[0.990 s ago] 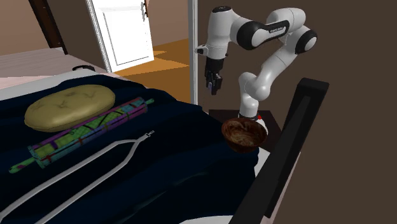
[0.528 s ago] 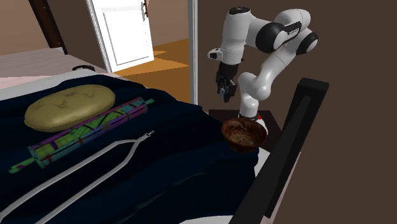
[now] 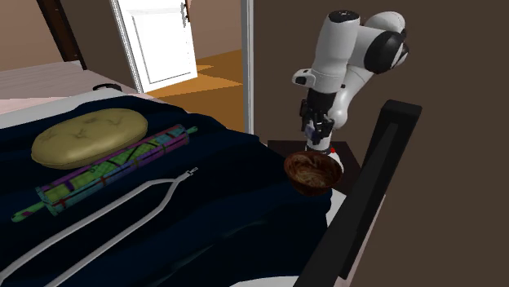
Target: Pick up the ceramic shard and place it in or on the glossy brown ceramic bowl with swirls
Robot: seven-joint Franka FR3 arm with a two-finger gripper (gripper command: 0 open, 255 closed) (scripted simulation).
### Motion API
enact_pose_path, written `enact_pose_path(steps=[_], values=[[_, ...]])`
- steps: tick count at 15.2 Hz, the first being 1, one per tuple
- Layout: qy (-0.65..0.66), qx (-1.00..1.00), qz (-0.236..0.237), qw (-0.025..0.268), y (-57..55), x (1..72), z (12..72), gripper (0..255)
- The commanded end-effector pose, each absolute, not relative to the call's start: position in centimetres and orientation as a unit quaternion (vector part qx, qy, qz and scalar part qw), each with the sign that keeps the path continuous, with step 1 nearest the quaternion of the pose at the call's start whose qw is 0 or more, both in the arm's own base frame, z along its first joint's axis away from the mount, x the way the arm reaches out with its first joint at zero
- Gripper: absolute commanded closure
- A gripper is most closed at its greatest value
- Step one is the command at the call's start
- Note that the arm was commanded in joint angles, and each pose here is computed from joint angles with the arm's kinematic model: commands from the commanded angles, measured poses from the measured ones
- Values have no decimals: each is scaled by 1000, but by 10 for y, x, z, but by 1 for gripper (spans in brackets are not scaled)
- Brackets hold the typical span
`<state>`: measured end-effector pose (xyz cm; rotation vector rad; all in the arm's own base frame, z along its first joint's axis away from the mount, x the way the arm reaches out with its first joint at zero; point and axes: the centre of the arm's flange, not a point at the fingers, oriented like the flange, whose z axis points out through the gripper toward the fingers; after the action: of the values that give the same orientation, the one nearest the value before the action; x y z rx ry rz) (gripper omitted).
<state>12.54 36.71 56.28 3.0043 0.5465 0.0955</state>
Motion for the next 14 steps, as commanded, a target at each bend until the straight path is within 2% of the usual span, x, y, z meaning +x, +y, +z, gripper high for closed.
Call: enact_pose_path(steps=[1,7,14], values=[[178,983,31,43,388,111,559,255],[178,983,31,43,448,62,557,255],[178,983,31,43,448,62,520,255]])
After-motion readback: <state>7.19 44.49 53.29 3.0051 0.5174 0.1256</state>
